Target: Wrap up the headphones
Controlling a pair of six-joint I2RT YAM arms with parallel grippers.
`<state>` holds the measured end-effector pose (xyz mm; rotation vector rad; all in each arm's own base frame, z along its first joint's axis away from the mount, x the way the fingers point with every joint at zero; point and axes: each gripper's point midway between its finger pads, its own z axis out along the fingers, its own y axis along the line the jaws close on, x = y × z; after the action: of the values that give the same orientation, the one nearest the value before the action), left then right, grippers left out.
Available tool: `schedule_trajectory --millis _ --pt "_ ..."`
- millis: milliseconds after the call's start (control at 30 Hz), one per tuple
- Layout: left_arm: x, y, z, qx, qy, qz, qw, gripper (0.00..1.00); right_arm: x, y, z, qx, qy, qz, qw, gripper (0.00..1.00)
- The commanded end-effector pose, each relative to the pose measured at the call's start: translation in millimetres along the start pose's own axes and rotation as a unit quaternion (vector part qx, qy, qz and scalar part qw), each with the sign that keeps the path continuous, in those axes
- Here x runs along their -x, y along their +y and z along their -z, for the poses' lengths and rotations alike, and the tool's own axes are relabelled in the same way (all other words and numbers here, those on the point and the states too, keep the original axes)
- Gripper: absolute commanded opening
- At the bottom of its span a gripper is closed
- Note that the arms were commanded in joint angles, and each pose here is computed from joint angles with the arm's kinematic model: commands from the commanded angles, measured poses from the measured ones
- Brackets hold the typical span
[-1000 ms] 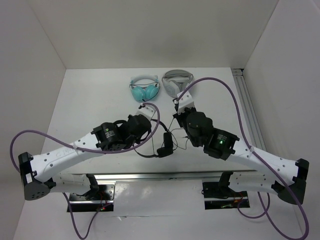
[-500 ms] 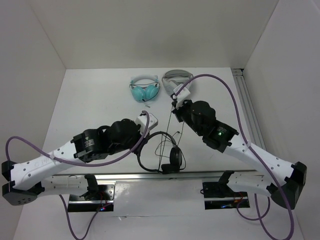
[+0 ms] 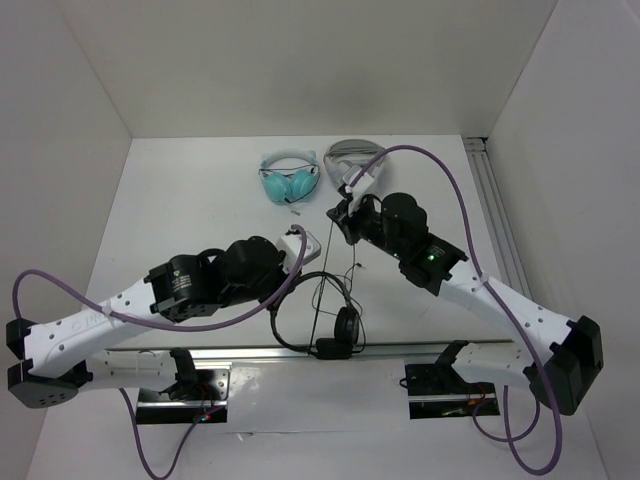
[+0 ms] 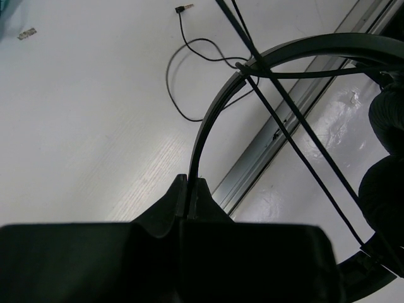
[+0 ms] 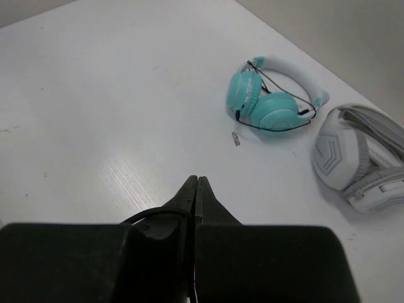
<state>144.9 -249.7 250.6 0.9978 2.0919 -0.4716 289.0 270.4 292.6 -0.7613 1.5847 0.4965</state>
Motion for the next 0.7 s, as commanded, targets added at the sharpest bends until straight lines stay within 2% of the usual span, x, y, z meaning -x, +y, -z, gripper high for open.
schedule_trajectory --millis 0,133,400,633,667 --pt "16 -3 23 -0.009 -0.027 -0.004 1.0 0.0 2 -11 -10 -0.011 -0.029 -0.023 0.999 0.0" --pt "31 1 34 0.001 -0.054 0.011 0.999 0.0 -19 -11 -15 -0.006 -0.016 -0.038 0.999 0.0" --pt "60 8 67 0.007 -0.123 0.044 0.991 0.0 -55 15 -30 0.071 0.024 -0.073 0.995 0.0" --pt "86 22 99 0.03 -0.194 0.103 0.975 0.0 -73 56 -31 0.172 0.011 -0.152 0.973 0.02" --pt "90 25 100 0.036 -0.203 0.113 0.972 0.0 -73 63 -28 0.19 -0.009 -0.158 0.969 0.02"
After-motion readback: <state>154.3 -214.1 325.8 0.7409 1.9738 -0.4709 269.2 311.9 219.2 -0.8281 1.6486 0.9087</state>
